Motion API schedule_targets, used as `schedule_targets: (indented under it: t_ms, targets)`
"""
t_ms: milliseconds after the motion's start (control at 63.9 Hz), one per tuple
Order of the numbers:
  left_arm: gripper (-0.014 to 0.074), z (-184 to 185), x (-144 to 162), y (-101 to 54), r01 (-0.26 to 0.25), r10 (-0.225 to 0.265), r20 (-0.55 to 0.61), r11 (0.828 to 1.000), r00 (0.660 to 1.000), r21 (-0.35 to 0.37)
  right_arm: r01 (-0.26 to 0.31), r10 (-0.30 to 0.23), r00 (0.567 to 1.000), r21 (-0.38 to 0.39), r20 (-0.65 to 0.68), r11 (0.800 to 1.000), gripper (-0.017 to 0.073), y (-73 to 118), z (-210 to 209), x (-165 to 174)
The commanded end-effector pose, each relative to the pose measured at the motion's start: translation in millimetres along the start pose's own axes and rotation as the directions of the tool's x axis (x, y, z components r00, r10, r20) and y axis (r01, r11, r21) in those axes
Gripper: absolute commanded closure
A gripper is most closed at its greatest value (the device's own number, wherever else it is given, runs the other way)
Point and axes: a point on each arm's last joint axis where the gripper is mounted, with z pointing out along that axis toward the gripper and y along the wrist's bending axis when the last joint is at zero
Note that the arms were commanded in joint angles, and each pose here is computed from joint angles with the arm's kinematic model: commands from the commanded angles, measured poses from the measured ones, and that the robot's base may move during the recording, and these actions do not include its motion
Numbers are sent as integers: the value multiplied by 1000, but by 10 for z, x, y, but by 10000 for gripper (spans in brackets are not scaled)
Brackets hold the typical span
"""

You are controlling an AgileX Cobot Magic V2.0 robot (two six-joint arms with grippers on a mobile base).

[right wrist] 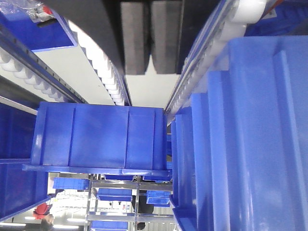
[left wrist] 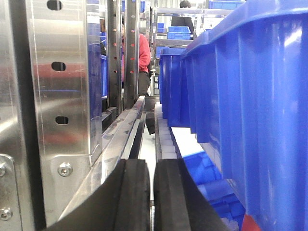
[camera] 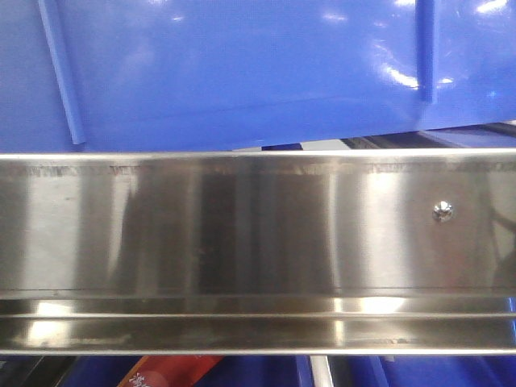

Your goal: Move blue bin to conveyor side

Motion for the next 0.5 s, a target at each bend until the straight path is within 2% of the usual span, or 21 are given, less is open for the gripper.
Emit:
schedule_targets:
  t_ms: [0,125,203,282,375,422,485]
  targets:
    - [572,-4,-35,-1,-2,2,32,1000,999,2,17,-17,999,-2,41,1000,629,2,-3,-38]
    - [572,-4,-40,-1,-2,2,37,1000,999,2,17,-17,998,-2,65,1000,629,2,-4,-60]
    - [572,-6,-82,-1,-2,2,83,1000,997,2,17,-17,992,-2,123,1000,629,3,-9,-112]
    - [572,-18,-170,-1,-2,2,180,1000,984,2,7,-5,968,-5,252,1000,629,5,-32,-230]
    - [572,-44,-307,-2,-2,2,278,1000,961,2,-1,5,911,-10,413,1000,629,6,-88,-429]
    - [572,-67,-444,-3,-2,1,310,1000,951,2,-1,5,895,-9,445,1000,629,4,-117,-575]
    - [572,-100,-606,-5,-2,1,325,1000,946,2,-2,4,906,-6,423,1000,629,-1,-153,-782]
